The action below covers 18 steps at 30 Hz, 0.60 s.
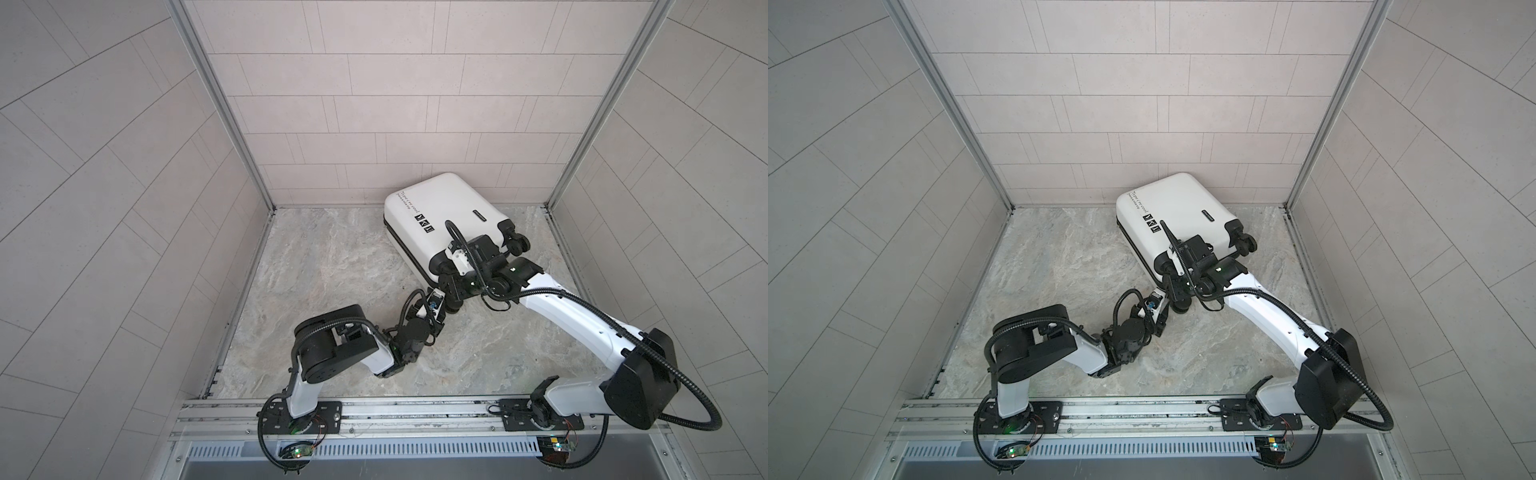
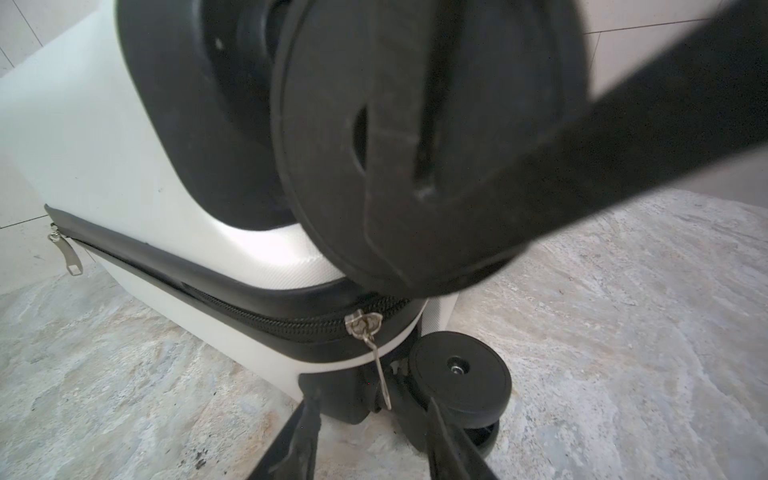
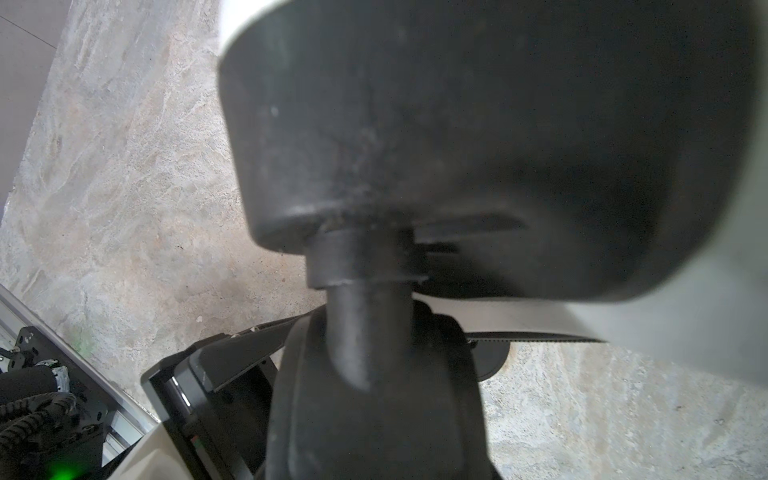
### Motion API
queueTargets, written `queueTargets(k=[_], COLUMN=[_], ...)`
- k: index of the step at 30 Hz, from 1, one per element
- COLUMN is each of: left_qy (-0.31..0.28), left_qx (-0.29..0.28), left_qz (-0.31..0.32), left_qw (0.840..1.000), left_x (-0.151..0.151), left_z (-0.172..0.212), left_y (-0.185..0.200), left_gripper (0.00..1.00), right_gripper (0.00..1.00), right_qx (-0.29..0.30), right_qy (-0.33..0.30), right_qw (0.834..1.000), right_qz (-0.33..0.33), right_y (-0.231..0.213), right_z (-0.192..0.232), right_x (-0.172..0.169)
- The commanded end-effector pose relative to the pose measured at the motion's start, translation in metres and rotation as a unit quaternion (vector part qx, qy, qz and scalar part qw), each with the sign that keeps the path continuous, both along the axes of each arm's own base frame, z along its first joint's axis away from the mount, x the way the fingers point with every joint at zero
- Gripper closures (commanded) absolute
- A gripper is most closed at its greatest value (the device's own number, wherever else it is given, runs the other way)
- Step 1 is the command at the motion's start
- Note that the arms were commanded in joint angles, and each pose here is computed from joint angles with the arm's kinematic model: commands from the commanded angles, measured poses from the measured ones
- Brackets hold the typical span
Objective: Pack the luggage
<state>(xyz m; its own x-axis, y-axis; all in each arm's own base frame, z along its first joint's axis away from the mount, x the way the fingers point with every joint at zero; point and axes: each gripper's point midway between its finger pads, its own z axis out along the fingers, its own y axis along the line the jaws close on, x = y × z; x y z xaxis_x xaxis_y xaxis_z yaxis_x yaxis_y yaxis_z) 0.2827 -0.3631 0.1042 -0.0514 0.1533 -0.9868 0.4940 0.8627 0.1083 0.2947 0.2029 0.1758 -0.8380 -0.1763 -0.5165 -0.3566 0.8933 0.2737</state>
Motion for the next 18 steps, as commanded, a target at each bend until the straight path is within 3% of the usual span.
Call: queueTargets(k=[1,8,18], left_qy=[-0.003,0.000,0.000], left_qx=[-0.045,-0.059,-0.075], left_qz=[0.017,0.030,0.041], left_qw=[0.999,0.998,0.996], left_x=[0.006,0.014,0.020], left_z=[0.010,0.007,0.011], left_y=[-0.005,-0.013,-0.013], left_gripper=[0.55,0.59,0.77], right_gripper=[0.68,0.68,0.68], right_qx=[0.043,0.044,0.045], right_qy=[-0.079,-0.079,-0.079], right_qw=[0.995,0.995,0.995], right_qz=[-0.049,-0.048,-0.049], right_y=[-0.005,-0.005,-0.006], right_z=[0.043,0.043,0.043], right_x=[0.025,0.024,0.023])
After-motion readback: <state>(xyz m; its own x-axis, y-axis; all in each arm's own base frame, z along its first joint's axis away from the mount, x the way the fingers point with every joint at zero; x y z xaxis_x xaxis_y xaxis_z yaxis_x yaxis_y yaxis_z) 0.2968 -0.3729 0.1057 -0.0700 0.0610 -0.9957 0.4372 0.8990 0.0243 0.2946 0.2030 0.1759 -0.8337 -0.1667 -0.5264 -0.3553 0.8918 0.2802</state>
